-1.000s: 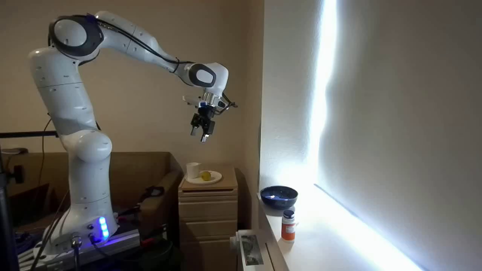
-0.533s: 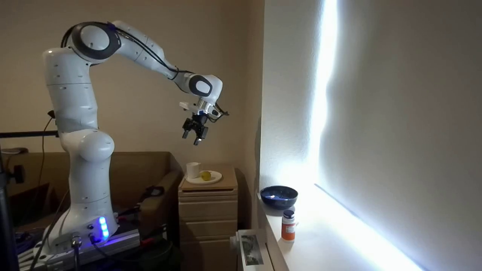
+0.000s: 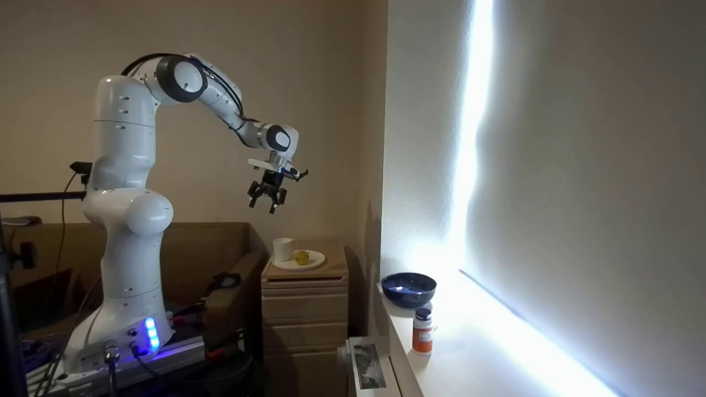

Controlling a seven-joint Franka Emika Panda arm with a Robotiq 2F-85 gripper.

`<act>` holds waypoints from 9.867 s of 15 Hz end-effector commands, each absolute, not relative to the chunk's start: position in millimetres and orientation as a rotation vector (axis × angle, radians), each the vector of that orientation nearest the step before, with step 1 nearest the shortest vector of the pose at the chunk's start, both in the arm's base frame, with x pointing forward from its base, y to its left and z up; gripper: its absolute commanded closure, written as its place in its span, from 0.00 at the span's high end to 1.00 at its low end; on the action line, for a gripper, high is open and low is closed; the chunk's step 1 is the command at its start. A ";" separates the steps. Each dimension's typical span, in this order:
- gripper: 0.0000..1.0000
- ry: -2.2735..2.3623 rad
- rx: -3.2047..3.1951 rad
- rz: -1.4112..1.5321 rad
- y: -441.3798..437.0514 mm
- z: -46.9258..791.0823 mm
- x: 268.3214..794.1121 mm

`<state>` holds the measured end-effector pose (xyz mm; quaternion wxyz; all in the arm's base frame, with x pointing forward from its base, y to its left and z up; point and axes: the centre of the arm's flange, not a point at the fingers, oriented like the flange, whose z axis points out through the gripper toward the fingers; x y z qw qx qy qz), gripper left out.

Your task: Put the mug on the nightstand and put the lemon in the bowl on the plate

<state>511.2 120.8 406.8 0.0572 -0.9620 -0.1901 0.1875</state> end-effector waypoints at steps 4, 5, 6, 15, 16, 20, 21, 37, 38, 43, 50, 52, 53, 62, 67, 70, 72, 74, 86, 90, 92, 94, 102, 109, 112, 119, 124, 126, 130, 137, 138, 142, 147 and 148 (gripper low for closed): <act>1.00 -0.408 -2.904 0.494 113.7 390.4 531.4; 1.00 -0.360 -2.883 0.449 120.9 383.1 539.4; 1.00 -0.307 -2.878 0.398 128.7 378.3 546.2; 1.00 -0.146 -3.177 0.029 215.1 340.5 583.0; 1.00 -0.157 -3.145 0.015 204.8 337.6 574.8; 1.00 -0.118 -3.172 0.028 210.8 327.2 584.9; 1.00 -0.063 -3.148 -0.001 209.0 317.0 594.5; 1.00 0.248 -3.131 -0.251 222.5 240.6 656.8; 1.00 0.250 -3.163 -0.224 221.5 233.0 660.8; 1.00 0.396 -3.124 -0.235 217.6 192.6 694.5; 1.00 0.557 -2.992 -0.219 208.8 170.1 727.9; 1.00 0.562 -2.983 -0.163 209.2 164.6 732.3; 1.00 0.557 -2.983 -0.131 210.1 160.2 733.0; 1.00 0.579 -2.995 -0.104 209.5 151.6 719.3; 1.00 0.570 -3.015 -0.117 209.4 146.0 715.1; 0.67 0.574 -3.010 -0.091 210.1 145.5 716.8; 0.53 0.583 -3.001 -0.091 209.4 146.0 716.8; 0.48 0.589 -2.992 -0.092 207.9 144.9 714.9; 0.47 0.417 -3.084 -0.176 161.6 277.4 650.7; 0.47 0.550 -3.097 -0.095 127.4 311.4 604.9; 0.47 0.734 -3.062 -0.108 107.0 321.9 579.7; 0.47 0.924 -2.984 -0.144 81.3 329.0 555.3; 0.47 1.062 -2.916 -0.145 59.1 333.0 553.1; 0.47 1.672 -2.792 -0.123 -93.9 304.3 562.6; 0.47 1.942 -2.641 -0.075 -192.7 297.3 526.2; 0.72 2.280 -2.327 -0.011 -285.4 279.0 480.2; 0.47 2.467 -2.114 0.042 -291.3 262.7 498.7; 0.47 2.586 -1.940 0.070 -321.5 255.6 494.5; 0.47 2.772 -1.620 0.064 -384.9 245.2 473.7; 0.47 3.002 -1.004 0.006 -447.5 223.0 477.3; 0.47 3.003 -0.915 0.010 -442.9 226.5 480.5; 0.47 3.009 -0.960 -0.011 -436.8 222.7 474.2; 0.47 3.076 -0.760 -0.062 -444.7 188.7 504.7; 0.47 3.079 -0.718 -0.074 -448.1 185.1 508.1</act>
